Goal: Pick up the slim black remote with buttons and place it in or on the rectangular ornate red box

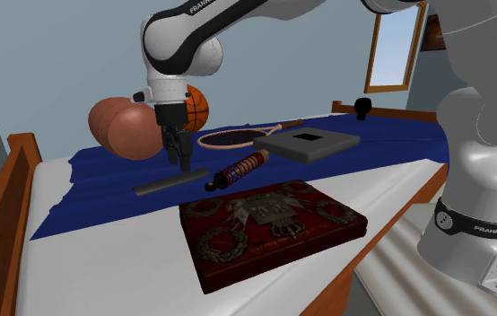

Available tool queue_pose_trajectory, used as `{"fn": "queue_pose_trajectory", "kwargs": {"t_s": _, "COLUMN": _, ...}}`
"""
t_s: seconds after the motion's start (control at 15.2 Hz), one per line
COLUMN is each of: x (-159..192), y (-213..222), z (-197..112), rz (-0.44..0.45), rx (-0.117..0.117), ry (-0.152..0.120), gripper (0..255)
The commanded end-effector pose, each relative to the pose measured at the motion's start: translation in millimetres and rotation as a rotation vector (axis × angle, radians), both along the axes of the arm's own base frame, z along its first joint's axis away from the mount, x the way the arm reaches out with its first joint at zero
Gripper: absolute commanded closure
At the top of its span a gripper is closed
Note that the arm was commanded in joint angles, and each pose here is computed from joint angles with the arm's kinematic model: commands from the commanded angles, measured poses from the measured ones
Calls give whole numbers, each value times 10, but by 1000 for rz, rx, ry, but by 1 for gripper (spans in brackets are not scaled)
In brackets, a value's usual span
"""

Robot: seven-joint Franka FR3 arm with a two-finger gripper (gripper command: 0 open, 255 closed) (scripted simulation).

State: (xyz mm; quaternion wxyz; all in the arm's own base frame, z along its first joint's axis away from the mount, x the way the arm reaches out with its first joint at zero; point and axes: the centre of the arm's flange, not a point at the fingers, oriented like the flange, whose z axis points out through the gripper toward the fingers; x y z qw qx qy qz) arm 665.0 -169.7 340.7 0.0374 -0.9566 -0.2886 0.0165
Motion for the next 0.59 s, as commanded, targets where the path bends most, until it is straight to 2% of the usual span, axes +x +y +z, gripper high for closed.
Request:
{"fn": "queue_pose_trajectory", "kwargs": {"t_s": 0.0, "x": -3, "y": 19, "z": -125, "rz": 1, "rx": 0, "ry": 0, "gripper": 0}}
{"fn": "queue_pose_trajectory", "kwargs": {"t_s": 0.13, "x": -10, "y": 27, "z": -261, "rz": 1, "rx": 0, "ry": 0, "gripper": 0}}
{"fn": "queue_pose_trajectory", "kwargs": {"t_s": 0.53, "x": -10, "y": 27, "z": -261, "rz": 1, "rx": 0, "ry": 0, "gripper": 0}}
